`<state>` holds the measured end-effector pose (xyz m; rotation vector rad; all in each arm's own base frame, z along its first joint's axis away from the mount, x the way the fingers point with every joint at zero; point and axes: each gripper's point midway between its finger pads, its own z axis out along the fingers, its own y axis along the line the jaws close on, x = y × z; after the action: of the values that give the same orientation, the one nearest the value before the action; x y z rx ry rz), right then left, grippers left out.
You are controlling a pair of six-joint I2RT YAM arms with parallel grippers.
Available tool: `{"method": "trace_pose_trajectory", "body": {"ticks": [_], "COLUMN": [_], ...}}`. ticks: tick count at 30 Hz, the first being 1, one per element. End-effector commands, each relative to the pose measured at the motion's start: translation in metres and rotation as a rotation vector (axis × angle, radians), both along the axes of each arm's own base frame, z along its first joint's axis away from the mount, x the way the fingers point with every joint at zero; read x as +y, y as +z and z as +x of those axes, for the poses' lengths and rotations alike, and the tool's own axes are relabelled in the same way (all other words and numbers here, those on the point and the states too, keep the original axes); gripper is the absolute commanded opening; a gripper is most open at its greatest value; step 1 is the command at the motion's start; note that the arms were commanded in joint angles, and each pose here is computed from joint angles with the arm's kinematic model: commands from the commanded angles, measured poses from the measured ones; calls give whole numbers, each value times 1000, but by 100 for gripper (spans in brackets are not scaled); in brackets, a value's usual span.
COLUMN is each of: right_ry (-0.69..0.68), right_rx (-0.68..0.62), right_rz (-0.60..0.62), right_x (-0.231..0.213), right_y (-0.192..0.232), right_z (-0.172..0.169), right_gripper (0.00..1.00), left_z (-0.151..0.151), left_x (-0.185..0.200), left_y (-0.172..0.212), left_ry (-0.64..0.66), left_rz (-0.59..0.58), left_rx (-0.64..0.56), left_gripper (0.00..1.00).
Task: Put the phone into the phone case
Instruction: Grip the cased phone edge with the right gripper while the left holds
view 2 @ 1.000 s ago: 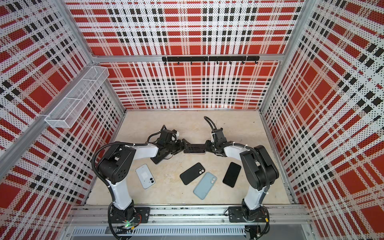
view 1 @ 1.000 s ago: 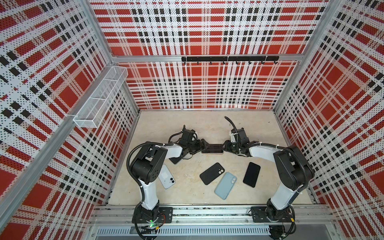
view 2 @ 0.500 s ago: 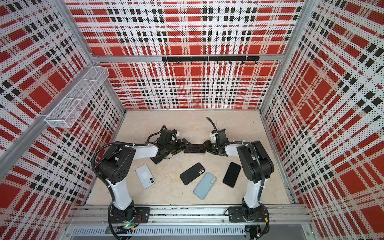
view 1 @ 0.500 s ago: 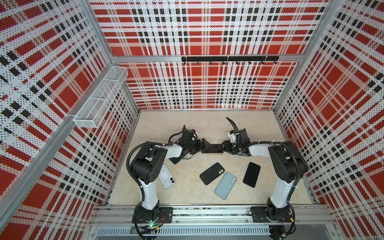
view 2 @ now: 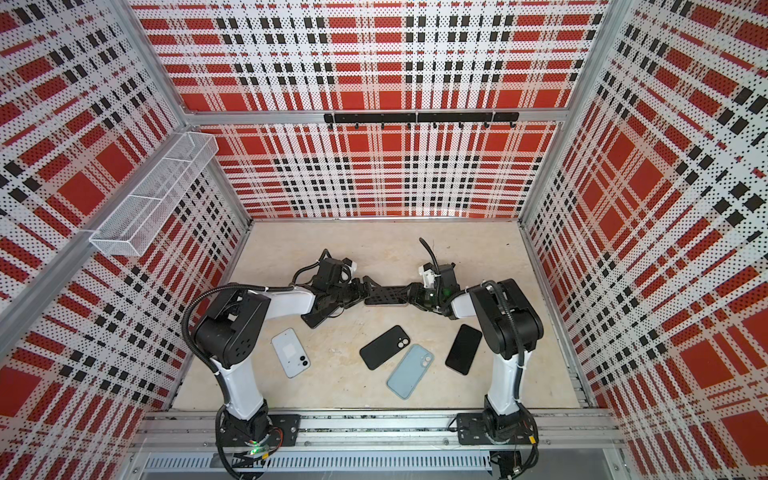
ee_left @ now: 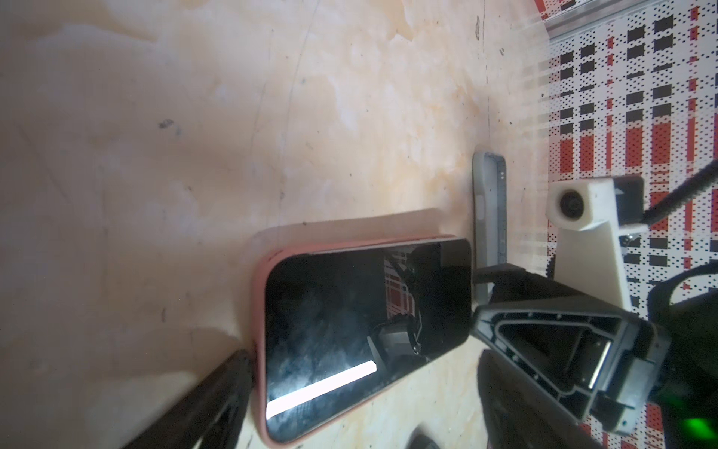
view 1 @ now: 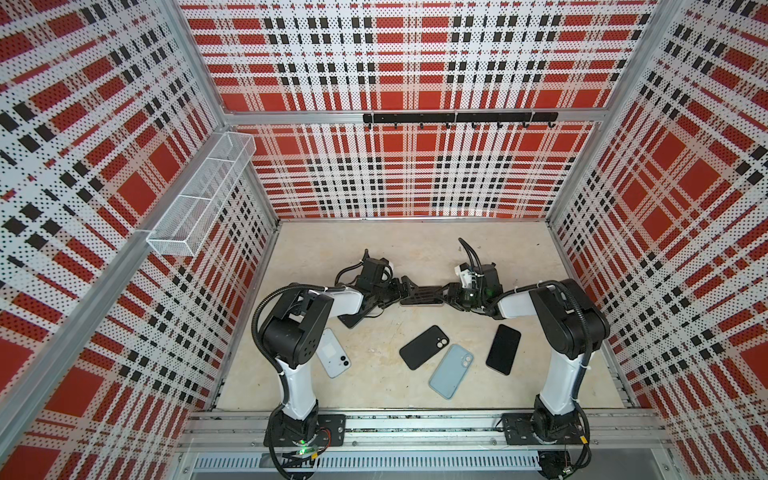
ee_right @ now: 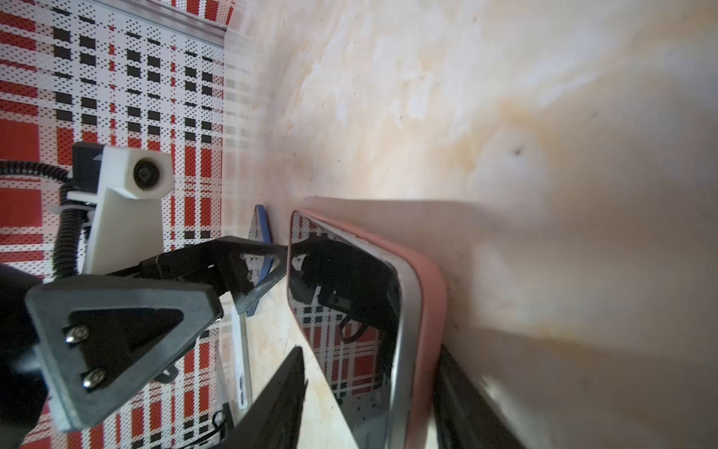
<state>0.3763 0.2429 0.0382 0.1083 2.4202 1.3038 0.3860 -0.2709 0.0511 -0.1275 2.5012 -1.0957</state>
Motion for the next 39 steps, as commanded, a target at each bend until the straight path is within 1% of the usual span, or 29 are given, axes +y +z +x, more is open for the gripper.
{"method": "trace_pose_trajectory", "body": {"ticks": [1,7,13,18,19,22,23,25,26,27,30,33,35,37,39], "right_ry": [69,48,43,37,36,34,36,41,42,43,39,34,31,39,61], "right_rx": [-95,-163,-165,-147,-150,-165,-168,-182,-188,-197,-226,-257,-275,-285,-288], "right_rz": [120,154,151,132,128,115,111,112,113,115,123,144,166,185,197], "right_x": [19,17,16,14,14,13,13,14,15,15,15,13,10,7,6], "right_y": [28,47,45,37,37,39,39,43,45,48,57,70,82,94,104], "right_z": [-3,0,1,0,0,1,2,5,6,7,9,8,6,4,2], "right_gripper": [51,41,26,10,9,8,11,19,20,20,11,9,6,1,0], "left_z": [-12,-13,-13,-12,-12,-12,-11,-11,-11,-11,-9,-5,-2,2,5], "left_x": [1,4,6,6,6,6,6,5,5,5,5,8,11,17,21], "left_y": [-9,-10,-11,-8,-8,-8,-8,-8,-8,-7,-2,10,23,39,55], "left_ry": [-13,-9,-8,-5,-4,-7,-6,-7,-7,-6,-5,4,7,11,12], "left_rz": [4,2,3,2,2,2,1,2,1,-1,-14,-27,-48,-68,-83], "left_rx": [37,42,46,37,36,35,34,35,33,31,14,-19,-50,-89,-126], "left_gripper": [93,93,95,96,96,96,96,96,97,96,97,97,98,99,100]}}
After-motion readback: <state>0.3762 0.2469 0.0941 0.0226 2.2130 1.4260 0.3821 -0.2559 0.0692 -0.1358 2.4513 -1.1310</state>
